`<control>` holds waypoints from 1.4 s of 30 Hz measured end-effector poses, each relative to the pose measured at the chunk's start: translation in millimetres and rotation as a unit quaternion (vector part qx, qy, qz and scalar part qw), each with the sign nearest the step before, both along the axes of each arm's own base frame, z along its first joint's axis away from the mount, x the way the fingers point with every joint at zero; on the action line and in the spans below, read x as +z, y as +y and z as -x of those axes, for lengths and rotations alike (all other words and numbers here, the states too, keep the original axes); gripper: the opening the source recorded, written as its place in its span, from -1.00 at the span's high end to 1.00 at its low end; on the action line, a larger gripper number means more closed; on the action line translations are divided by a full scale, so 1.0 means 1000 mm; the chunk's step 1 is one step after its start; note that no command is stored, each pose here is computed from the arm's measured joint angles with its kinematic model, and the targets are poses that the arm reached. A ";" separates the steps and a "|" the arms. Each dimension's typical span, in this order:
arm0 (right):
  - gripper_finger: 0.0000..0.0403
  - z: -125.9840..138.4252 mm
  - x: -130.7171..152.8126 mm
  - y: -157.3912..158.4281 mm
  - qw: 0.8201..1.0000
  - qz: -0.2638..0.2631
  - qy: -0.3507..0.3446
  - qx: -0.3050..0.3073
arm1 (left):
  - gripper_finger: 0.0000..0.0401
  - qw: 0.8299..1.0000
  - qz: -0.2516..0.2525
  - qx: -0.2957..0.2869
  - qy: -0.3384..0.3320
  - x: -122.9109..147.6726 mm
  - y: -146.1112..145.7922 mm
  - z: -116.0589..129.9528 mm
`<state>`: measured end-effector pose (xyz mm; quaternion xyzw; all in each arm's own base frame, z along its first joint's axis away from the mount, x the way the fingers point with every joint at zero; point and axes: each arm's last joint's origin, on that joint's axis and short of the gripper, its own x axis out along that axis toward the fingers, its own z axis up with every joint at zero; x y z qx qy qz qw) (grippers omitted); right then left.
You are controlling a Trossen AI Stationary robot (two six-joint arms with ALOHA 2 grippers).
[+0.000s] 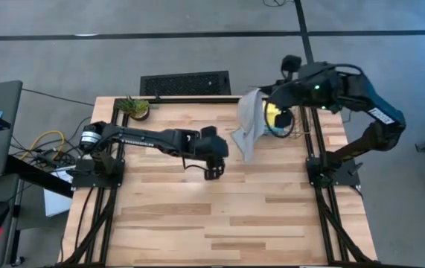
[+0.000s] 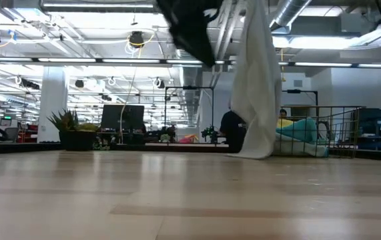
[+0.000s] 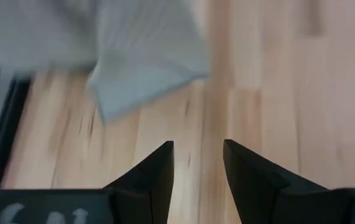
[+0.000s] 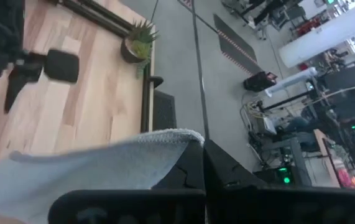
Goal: Fold microfiber towels
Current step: Fold the gray microfiber cloth
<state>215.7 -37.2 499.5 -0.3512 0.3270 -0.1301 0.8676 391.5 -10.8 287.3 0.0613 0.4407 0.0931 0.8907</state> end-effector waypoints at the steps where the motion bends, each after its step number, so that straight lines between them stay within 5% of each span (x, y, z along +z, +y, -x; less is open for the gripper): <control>1: 0.98 0.004 0.003 0.000 1.000 -0.002 -0.003 -0.003 | 0.34 1.000 -0.003 -0.024 -0.015 0.001 0.002 -0.004; 6: 0.98 0.019 0.011 0.002 1.000 -0.017 -0.014 -0.012 | 0.34 0.988 -0.017 -0.106 -0.110 0.010 0.020 -0.024; 13: 0.98 0.025 0.010 0.003 0.999 -0.029 -0.007 -0.018 | 0.34 0.976 -0.050 -0.099 -0.188 0.022 0.054 -0.032; 18: 0.98 0.023 0.009 0.002 0.999 -0.030 -0.003 -0.018 | 0.34 0.966 0.013 -0.155 -0.208 0.023 0.070 -0.031; 30: 0.97 0.022 0.009 0.002 0.999 -0.030 -0.002 -0.018 | 0.34 0.950 0.038 -0.217 -0.220 0.017 0.072 -0.036; 42: 0.97 0.023 0.008 0.002 0.999 -0.032 -0.002 -0.022 | 0.34 0.967 0.053 -0.197 -0.151 -0.030 0.077 -0.052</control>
